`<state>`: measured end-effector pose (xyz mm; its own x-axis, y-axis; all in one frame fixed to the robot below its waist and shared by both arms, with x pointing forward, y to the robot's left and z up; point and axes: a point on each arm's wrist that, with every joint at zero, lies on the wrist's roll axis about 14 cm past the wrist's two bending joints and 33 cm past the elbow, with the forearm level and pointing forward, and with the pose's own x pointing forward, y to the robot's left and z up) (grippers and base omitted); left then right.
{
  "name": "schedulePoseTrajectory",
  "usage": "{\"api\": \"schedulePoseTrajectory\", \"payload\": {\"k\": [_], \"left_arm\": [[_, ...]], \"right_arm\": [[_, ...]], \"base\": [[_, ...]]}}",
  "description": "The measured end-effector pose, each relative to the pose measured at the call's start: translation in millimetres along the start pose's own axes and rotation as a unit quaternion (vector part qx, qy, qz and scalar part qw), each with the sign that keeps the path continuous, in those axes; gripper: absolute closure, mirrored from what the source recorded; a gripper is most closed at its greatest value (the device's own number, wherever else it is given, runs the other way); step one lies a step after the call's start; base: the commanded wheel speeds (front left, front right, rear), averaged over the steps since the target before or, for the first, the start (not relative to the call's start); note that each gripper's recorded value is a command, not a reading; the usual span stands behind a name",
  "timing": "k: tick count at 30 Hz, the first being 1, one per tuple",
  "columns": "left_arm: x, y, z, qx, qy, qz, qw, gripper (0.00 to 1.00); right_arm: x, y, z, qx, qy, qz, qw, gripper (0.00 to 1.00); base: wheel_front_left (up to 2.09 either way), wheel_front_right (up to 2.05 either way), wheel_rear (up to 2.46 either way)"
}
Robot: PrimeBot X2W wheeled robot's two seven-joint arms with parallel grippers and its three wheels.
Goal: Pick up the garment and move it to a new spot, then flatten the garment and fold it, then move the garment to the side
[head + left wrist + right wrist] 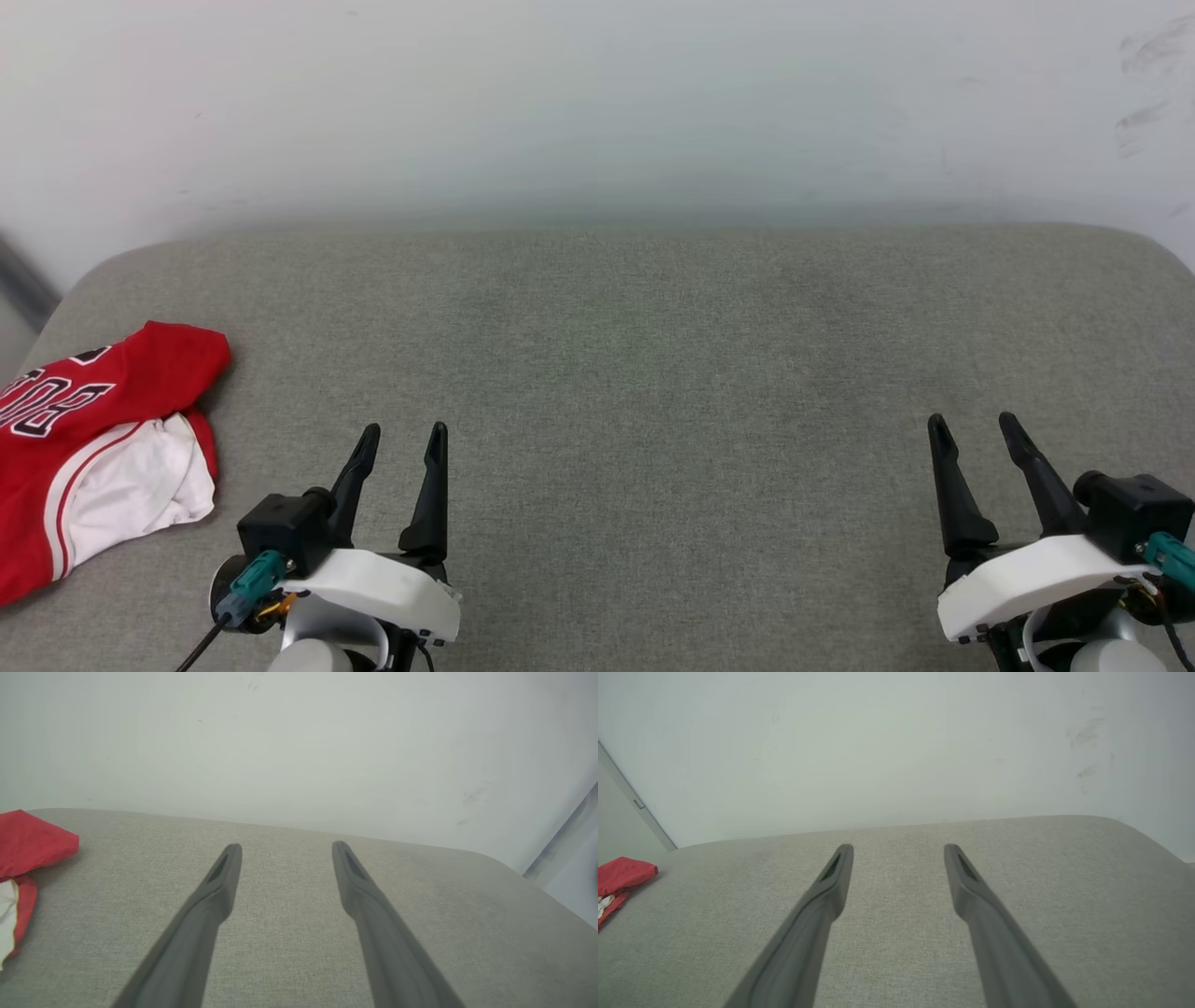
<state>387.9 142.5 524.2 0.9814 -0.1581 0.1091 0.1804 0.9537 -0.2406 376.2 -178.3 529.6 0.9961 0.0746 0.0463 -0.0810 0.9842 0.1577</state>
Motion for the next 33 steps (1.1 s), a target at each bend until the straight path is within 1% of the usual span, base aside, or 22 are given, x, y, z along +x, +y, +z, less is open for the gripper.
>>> {"api": "schedulePoseTrajectory", "payload": {"k": [24, 28, 33], "left_arm": [[-0.2, -1.3, -6.1, 0.066, 0.001, -0.006, 0.998, 0.00], [-0.3, -1.5, -5.9, 0.077, 0.000, -0.006, 0.997, 0.00], [-1.3, 2.4, -6.0, 0.075, 0.001, 0.002, 0.997, 0.00]], "right_arm": [[-1.0, -4.0, 5.4, -0.073, -0.012, -0.005, 0.997, 0.00], [-0.4, -3.2, 5.9, -0.077, -0.015, -0.003, 0.997, 0.00], [1.4, -3.0, 4.1, -0.074, -0.013, -0.003, 0.997, 0.00]], "base": [[0.00, 0.00, 0.00], [0.00, 0.00, 0.00], [0.00, 0.00, 0.00]]}}
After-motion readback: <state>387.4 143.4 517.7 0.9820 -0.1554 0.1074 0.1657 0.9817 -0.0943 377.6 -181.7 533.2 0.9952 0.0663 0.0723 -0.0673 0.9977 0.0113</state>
